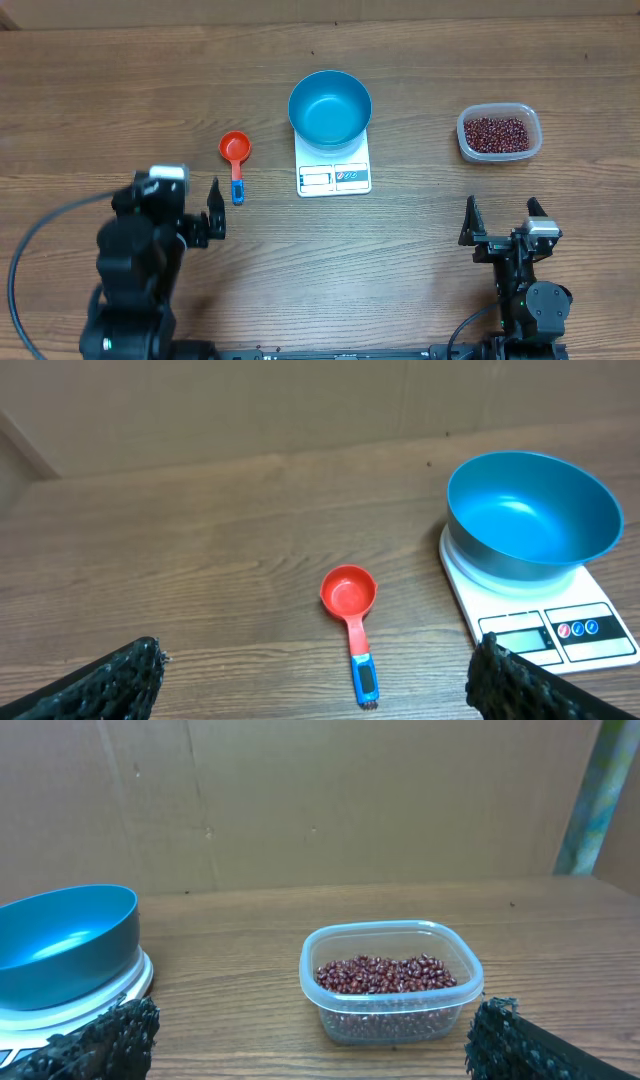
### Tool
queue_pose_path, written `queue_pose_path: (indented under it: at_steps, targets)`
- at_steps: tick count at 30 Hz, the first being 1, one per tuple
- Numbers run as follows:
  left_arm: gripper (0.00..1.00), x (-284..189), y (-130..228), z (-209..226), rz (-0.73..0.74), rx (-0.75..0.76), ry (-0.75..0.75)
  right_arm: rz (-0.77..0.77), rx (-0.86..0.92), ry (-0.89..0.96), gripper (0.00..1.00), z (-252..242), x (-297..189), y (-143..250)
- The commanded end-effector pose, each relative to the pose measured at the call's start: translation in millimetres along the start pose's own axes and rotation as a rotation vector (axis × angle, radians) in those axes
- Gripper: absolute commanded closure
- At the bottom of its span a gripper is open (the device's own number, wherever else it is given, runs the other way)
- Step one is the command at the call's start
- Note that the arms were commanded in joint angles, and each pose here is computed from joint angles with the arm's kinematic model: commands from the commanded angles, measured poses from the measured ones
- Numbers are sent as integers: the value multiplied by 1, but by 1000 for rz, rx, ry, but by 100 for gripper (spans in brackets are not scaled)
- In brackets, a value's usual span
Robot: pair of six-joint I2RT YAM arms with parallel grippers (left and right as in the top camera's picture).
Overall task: Scoop item into bowl and weigh 150g on scale
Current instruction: 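Move the left gripper forward over the red scoop's bowl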
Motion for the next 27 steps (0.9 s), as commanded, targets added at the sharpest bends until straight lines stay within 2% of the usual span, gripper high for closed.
queue_pose_path:
  at_steps: [1,16,27]
  targets:
    - [0,10,-21,3,49,4,4,-5,-5,-1,0,0,0,2]
    - [0,78,-58,3,397,-26,42,-5,-5,-1,0,0,0,2]
    - [1,150,-56,6,644,-25,48,-5,-5,-1,0,0,0,2]
Point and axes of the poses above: each gripper's point midway between its finger pads, its own x axis out along the fingers, its own z axis along the line the jaws close on, y = z × x, the point moved 7 cm from there along -x, back along the fingers, and after that the axes turned 2 degrees about x, right-handed, at the moved point
